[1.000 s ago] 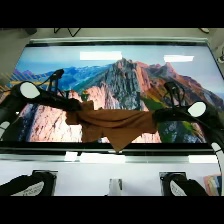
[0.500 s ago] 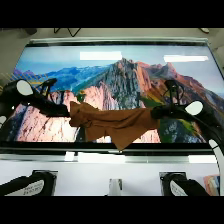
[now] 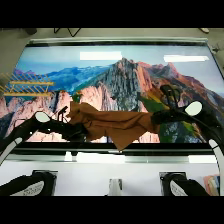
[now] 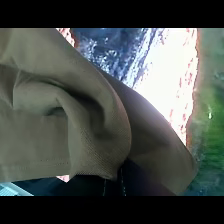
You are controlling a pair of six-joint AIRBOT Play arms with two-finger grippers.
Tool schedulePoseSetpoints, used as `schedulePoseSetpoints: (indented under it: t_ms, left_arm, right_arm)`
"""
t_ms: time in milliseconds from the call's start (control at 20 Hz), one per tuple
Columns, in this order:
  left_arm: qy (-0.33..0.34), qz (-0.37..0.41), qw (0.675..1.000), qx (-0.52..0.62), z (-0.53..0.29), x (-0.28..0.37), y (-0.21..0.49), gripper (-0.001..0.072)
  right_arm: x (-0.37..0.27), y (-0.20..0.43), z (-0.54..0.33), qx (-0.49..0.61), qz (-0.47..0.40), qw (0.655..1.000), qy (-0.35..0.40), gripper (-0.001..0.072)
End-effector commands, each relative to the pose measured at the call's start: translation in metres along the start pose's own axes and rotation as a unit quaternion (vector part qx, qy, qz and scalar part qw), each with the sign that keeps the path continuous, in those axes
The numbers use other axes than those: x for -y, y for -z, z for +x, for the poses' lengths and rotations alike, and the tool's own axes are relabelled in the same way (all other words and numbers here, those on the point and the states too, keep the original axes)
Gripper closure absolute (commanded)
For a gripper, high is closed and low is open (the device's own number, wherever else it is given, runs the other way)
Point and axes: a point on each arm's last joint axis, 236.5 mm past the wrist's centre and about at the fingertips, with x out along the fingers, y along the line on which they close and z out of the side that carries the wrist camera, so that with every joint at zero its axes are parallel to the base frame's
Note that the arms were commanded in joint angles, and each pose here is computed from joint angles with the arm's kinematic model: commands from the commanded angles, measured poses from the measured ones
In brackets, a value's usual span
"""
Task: Fold the shirts.
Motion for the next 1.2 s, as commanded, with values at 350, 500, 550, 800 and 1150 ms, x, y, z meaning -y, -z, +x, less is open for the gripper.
schedulePoseSetpoints:
  t_ms: [350, 500, 550, 800, 1150]
  left_arm:
    - [0.011, -0.032, 0.997, 0.068, 0.042, 0.011, -0.023, 0.0631]
    - [0.028, 0.078, 0.992, 0.100, 0.023, 0.040, -0.039, 0.0671]
    - [0.041, 0.143, 0.980, 0.130, 0.002, 0.064, -0.049, 0.0671]
    - [0.074, 0.385, 0.799, 0.457, -0.281, 0.221, -0.079, 0.0671]
    - [0.038, 0.315, 0.670, 0.672, -0.527, 0.234, 0.022, 0.0671]
  right_arm:
    - [-0.010, 0.015, -0.001, -0.031, 0.000, 0.999, -0.022, 0.0685]
    - [-0.016, 0.019, -0.005, -0.041, -0.003, 0.999, -0.032, 0.0686]
    - [-0.018, 0.013, -0.011, -0.032, -0.009, 0.999, -0.029, 0.0686]
    - [-0.033, -0.117, -0.168, 0.206, -0.110, 0.969, 0.075, 0.0686]
    - [-0.019, -0.091, -0.377, 0.293, -0.060, 0.903, 0.309, 0.0686]
